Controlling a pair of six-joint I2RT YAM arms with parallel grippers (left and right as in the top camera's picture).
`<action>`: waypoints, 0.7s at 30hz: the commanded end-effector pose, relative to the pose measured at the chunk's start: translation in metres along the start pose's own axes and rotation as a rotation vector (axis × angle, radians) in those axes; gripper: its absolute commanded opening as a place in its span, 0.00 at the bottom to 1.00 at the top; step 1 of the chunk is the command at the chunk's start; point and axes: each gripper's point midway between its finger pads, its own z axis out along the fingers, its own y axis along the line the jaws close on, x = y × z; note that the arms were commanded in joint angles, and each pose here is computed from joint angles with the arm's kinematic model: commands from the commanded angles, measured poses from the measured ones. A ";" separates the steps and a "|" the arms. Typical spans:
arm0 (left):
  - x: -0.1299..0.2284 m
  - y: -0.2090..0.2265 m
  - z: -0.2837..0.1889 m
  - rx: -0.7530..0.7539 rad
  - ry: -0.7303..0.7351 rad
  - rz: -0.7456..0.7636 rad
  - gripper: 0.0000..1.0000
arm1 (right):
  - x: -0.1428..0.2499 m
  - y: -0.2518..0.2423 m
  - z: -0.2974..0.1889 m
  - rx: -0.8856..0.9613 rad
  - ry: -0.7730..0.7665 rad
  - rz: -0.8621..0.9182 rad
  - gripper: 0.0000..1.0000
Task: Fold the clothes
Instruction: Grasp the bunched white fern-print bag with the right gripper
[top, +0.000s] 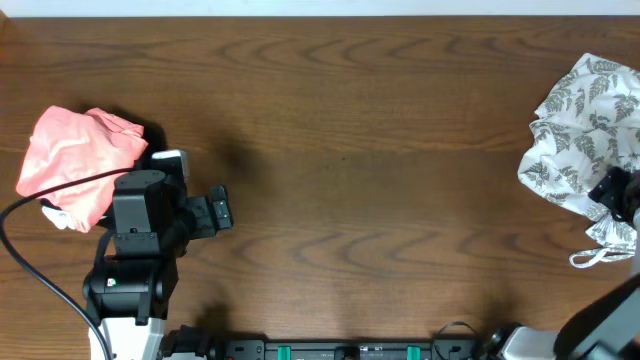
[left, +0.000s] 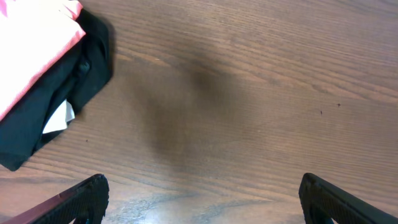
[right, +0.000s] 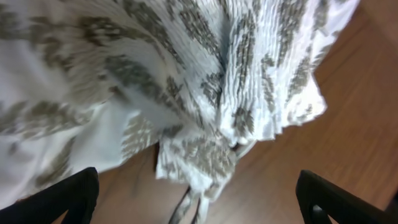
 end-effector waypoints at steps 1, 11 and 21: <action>-0.008 -0.005 -0.005 0.020 -0.020 -0.001 0.98 | -0.003 0.004 0.016 -0.058 0.023 0.009 0.97; -0.008 -0.005 -0.005 0.021 -0.021 -0.001 0.98 | 0.010 0.020 0.061 -0.087 0.096 -0.029 0.91; -0.008 -0.005 -0.005 0.020 -0.022 -0.001 0.98 | 0.005 0.029 0.068 -0.122 0.075 -0.022 0.01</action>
